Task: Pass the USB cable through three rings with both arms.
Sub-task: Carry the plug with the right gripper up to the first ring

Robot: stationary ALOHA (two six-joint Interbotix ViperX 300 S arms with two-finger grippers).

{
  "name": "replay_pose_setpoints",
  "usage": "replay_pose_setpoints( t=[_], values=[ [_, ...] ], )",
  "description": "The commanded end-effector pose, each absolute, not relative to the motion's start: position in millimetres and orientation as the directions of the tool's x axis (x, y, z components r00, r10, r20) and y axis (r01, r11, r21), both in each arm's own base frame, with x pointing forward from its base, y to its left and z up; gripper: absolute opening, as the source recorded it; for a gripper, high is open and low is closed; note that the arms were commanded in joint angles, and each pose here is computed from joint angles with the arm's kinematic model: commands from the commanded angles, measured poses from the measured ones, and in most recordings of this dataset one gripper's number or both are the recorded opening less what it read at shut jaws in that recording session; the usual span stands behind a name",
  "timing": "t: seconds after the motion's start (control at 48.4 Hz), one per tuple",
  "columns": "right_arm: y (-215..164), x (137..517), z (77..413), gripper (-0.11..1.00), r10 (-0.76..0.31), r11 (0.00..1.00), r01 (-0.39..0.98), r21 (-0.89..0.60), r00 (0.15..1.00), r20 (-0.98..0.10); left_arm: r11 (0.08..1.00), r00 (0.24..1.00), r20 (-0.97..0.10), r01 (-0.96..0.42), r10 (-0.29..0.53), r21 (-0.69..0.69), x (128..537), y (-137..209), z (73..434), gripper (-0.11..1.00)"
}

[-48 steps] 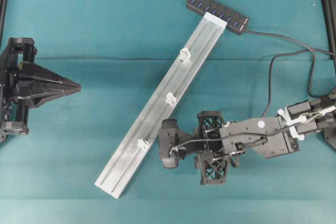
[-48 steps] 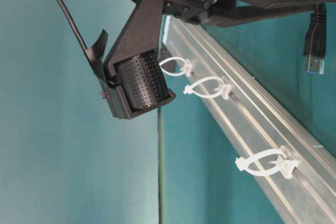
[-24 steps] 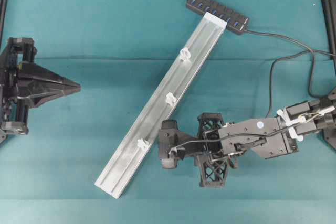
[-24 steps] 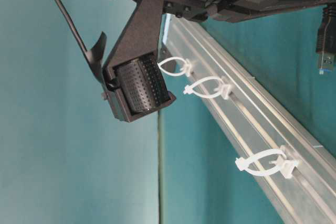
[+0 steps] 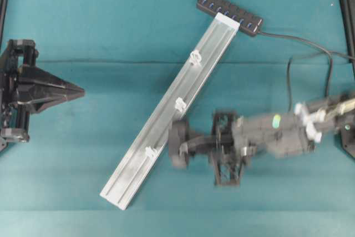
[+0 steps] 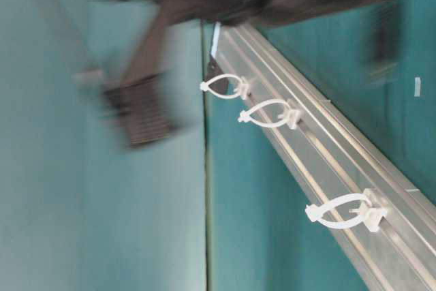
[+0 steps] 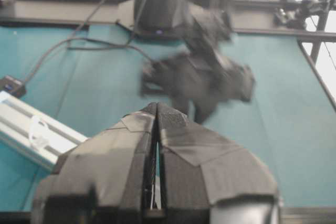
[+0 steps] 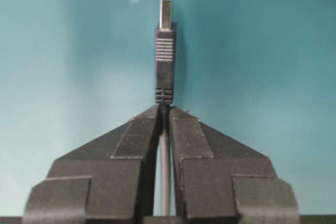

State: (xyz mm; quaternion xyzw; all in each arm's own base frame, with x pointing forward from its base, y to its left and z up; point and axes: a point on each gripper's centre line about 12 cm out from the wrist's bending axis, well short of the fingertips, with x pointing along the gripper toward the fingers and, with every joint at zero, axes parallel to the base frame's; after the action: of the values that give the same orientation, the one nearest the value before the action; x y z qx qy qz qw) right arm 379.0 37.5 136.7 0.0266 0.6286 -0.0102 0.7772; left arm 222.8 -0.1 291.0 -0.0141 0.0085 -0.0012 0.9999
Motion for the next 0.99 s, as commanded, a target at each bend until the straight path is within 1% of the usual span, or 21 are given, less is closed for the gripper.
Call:
replay_pose_setpoints(
  t=[0.0, 0.186, 0.372, 0.558, 0.723, 0.847, 0.971],
  values=[
    [28, 381, 172, 0.08, 0.019, 0.998, 0.051, 0.033, 0.259, -0.966, 1.0, 1.0, 0.015, 0.007, -0.006, -0.028, 224, -1, 302, -0.02],
    [-4, 368, 223, 0.08, 0.002, 0.998, 0.056, 0.016, 0.245, -0.97, 1.0, 1.0, 0.018, 0.01, -0.009, -0.028, 223, -2, 303, -0.02],
    [-25, 357, 257, 0.08, 0.026, 1.0, 0.012, 0.029, 0.225, -0.974, 1.0, 1.0, 0.028, 0.01, -0.009, -0.028, 222, -2, 305, -0.02],
    [-53, 353, 280, 0.08, 0.016, 0.999, -0.04, 0.007, 0.22, -0.975, 1.0, 0.999, 0.035, 0.01, -0.009, -0.03, 221, -2, 307, -0.02],
    [-82, 352, 298, 0.08, -0.007, 0.999, -0.043, -0.018, 0.244, -0.97, 1.0, 0.999, 0.046, 0.011, -0.009, -0.029, 219, -2, 309, -0.02],
    [-105, 349, 307, 0.08, -0.027, 0.999, -0.035, -0.038, 0.26, -0.965, 1.0, 0.998, 0.055, 0.011, -0.009, -0.029, 218, -2, 311, -0.02],
    [-126, 344, 306, 0.08, -0.043, 0.998, -0.041, -0.056, 0.256, -0.966, 0.999, 0.998, 0.055, 0.011, -0.009, -0.042, 217, -2, 311, -0.02]
  ],
)
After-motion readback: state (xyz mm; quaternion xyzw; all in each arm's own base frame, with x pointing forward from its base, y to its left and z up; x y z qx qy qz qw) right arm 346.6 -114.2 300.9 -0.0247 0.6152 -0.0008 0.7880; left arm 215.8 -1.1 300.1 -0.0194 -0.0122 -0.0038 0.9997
